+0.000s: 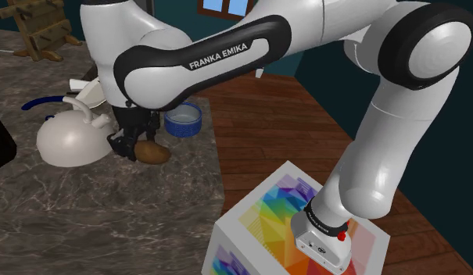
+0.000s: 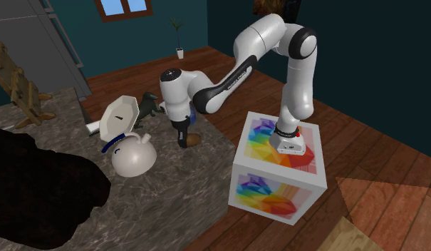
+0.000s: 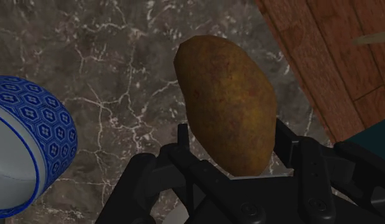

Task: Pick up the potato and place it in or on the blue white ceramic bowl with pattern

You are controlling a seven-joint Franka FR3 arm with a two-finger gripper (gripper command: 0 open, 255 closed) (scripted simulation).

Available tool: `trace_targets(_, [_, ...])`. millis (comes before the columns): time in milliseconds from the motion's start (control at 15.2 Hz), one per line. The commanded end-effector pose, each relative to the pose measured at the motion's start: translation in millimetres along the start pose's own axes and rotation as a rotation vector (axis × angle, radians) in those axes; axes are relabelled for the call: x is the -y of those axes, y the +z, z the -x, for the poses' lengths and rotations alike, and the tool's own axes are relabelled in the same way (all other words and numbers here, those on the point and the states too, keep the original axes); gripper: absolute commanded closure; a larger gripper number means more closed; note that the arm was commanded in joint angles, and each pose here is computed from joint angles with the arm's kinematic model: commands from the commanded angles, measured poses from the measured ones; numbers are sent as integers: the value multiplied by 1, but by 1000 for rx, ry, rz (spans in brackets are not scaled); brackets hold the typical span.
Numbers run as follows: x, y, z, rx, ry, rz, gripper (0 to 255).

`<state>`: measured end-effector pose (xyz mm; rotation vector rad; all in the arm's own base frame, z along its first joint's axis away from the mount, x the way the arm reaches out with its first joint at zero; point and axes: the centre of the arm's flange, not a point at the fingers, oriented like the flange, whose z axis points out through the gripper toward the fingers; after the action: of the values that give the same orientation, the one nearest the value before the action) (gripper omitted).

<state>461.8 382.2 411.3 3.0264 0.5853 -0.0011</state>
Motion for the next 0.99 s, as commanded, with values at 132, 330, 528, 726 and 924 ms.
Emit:
trace_targets(132, [-2,-22,0,1,0,0,255])
trace_targets(330, [-3,-38,0,1,0,0,255])
trace_targets(528, [-4,-54,1,1,0,0,255])
trace_targets(726, [-5,-69,1,1,0,0,255])
trace_targets(924, [-6,-85,1,1,0,0,255])
